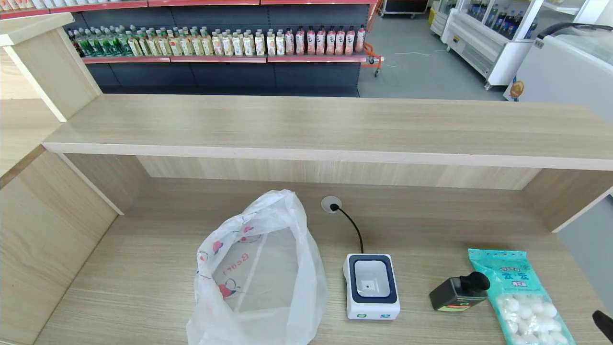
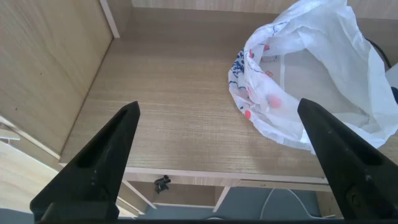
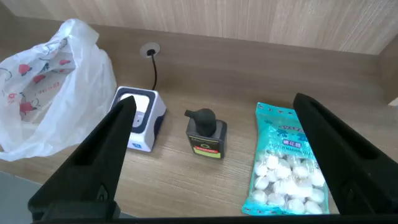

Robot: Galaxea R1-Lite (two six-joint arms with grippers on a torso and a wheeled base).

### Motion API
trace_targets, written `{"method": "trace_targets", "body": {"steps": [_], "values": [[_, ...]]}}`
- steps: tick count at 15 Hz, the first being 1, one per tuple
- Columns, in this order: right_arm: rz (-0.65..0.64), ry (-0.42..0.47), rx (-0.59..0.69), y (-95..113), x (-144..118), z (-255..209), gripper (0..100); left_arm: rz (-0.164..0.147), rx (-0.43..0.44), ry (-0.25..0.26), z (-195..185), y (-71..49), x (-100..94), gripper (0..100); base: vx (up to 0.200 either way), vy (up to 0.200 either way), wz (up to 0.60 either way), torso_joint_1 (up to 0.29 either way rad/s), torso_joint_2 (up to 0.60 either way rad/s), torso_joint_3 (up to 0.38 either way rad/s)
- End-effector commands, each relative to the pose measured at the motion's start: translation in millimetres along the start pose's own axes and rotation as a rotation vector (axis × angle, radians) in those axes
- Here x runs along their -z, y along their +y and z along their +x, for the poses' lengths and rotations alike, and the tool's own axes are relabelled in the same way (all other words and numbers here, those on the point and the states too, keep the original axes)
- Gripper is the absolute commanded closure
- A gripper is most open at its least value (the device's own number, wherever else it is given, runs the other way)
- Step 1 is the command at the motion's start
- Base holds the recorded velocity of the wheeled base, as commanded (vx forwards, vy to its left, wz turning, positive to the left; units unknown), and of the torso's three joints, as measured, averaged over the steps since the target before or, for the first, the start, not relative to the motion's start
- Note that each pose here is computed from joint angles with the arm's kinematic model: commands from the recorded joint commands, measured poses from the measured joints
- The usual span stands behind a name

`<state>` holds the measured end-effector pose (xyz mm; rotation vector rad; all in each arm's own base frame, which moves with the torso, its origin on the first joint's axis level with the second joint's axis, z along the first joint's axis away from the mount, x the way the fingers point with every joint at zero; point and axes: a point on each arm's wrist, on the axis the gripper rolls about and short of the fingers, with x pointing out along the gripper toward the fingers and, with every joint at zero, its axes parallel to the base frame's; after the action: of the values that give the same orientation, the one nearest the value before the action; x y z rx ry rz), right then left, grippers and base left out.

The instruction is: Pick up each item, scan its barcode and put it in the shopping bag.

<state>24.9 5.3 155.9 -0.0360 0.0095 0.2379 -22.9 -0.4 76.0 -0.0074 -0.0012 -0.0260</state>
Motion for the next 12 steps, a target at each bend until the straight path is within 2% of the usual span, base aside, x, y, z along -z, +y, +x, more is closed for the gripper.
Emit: {"method": "trace_targets", "body": {"steps": [1,5,8,9,12], "values": [[0.045,0.214,-0.029,-14,10,66,0,0.000,0.000,0.000,0,0.0,0.1,0,0.000,0.000,0.00,0.000,0.00,0.000],[0.045,0.414,0.019,-23,38,88,0,0.000,0.000,0.000,0,0.0,0.1,0,0.000,0.000,0.00,0.000,0.00,0.000],[0.079,0.508,0.009,-25,51,99,0,0.000,0.000,0.000,0,0.0,0.1,0,0.000,0.000,0.00,0.000,0.00,0.000],[0.095,0.564,-0.014,-26,59,105,0,0.000,0.000,0.000,0,0.0,0.1,0,0.000,0.000,0.00,0.000,0.00,0.000],[0.098,0.620,-0.032,-28,66,123,0,0.000,0.002,0.000,0,0.0,0.1,0,0.000,0.000,0.00,0.000,0.00,0.000]]}}
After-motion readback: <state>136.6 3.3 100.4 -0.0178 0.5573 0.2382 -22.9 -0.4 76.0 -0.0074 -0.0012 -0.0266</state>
